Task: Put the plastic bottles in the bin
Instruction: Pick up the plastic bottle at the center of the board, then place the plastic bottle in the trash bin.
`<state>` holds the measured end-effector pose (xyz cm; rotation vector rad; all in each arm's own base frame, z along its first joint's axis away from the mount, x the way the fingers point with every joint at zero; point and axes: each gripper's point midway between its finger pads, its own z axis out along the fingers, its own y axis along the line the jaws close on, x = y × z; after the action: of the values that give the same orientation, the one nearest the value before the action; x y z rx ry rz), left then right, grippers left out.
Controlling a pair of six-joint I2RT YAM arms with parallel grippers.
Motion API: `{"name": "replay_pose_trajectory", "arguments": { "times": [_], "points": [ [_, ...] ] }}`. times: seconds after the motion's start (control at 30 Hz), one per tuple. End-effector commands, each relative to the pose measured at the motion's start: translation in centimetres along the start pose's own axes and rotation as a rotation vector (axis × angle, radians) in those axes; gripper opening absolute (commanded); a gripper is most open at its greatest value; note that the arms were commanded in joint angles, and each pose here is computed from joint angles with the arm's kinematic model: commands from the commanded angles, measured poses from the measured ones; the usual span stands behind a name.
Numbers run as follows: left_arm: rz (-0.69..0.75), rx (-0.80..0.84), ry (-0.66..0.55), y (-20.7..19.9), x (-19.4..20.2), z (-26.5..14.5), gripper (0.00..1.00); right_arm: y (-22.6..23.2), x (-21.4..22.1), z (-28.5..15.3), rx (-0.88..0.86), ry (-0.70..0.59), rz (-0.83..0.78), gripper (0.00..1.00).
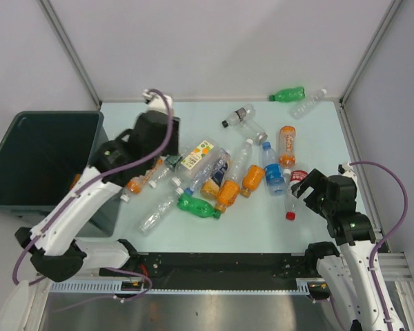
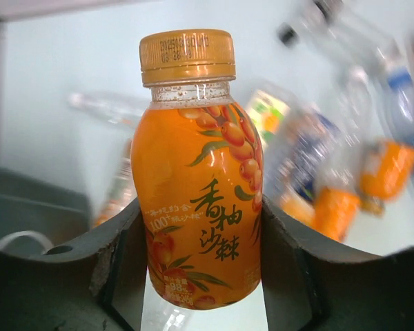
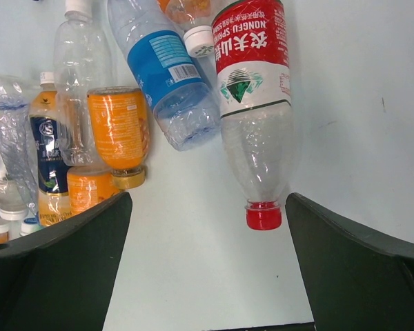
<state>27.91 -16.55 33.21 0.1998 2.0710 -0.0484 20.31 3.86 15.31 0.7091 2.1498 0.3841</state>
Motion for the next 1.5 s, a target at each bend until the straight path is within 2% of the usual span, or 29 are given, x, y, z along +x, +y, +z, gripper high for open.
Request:
{"name": "replay_pose_trajectory", "arguments": {
  "times": [0.0, 0.1, 0.17, 0.27, 0.43, 0.5, 0.57, 0.73, 0.77, 0.83, 0.87, 0.97, 1.27, 1.47],
  "points": [
    [-0.076, -0.208, -0.138, 7.9, -4.6, -3.1, 0.15, 0.5, -1.1, -0.4, -0.007, -0.038, 0.007, 1.00],
    [-0.147, -0.337, -0.209, 12.6, -6.6, -5.0, 0.16, 0.4, -1.2, -0.3, -0.003, -0.037, 0.005, 1.00],
    [-0.212, -0.491, -0.256, 16.6, -7.3, -6.7, 0.16, 0.4, -1.1, -0.2, 0.000, -0.033, 0.004, 0.99],
    [-0.283, -0.696, -0.319, 20.6, -7.0, -10.1, 0.22, 0.4, -1.1, -0.2, -0.003, -0.029, 0.004, 1.00],
    [-0.367, -0.835, -0.385, 23.7, -4.7, -13.3, 0.31, 0.5, -1.0, -0.2, -0.011, -0.024, 0.005, 1.00],
    [-0.372, -0.913, -0.369, 24.7, -3.1, -13.5, 0.37, 0.6, -0.9, -0.3, -0.014, -0.018, 0.001, 1.00],
    [-0.376, -0.937, -0.356, 25.2, -1.9, -13.6, 0.38, 0.7, -0.9, -0.2, -0.018, -0.016, 0.001, 1.00],
    [-0.389, -0.963, -0.305, 25.8, 0.3, -13.3, 0.44, 0.9, -0.8, 0.0, -0.031, -0.001, -0.015, 1.00],
    [-0.392, -0.963, -0.301, 25.8, 0.5, -13.3, 0.55, 0.9, -0.7, 0.0, -0.032, -0.001, -0.017, 1.00],
    [-0.397, -0.945, -0.297, 25.7, 0.7, -13.4, 0.68, 0.9, -0.7, 0.0, -0.029, 0.003, -0.020, 1.00],
    [-0.400, -0.940, -0.299, 25.6, 0.8, -13.5, 0.82, 0.9, -0.7, 0.1, -0.028, 0.006, -0.020, 1.00],
    [-0.403, -0.918, -0.314, 25.5, 0.7, -14.1, 0.99, 1.4, -0.4, 0.0, -0.058, 0.023, -0.021, 1.00],
    [-0.358, -0.776, -0.290, 23.9, 0.7, -13.2, 1.00, 1.3, -0.4, 0.5, -0.040, 0.032, -0.010, 1.00],
    [-0.311, -0.584, -0.268, 21.3, 0.1, -11.1, 1.00, 3.1, -0.6, 0.5, -0.118, 0.033, -0.019, 1.00]
  ]
}}
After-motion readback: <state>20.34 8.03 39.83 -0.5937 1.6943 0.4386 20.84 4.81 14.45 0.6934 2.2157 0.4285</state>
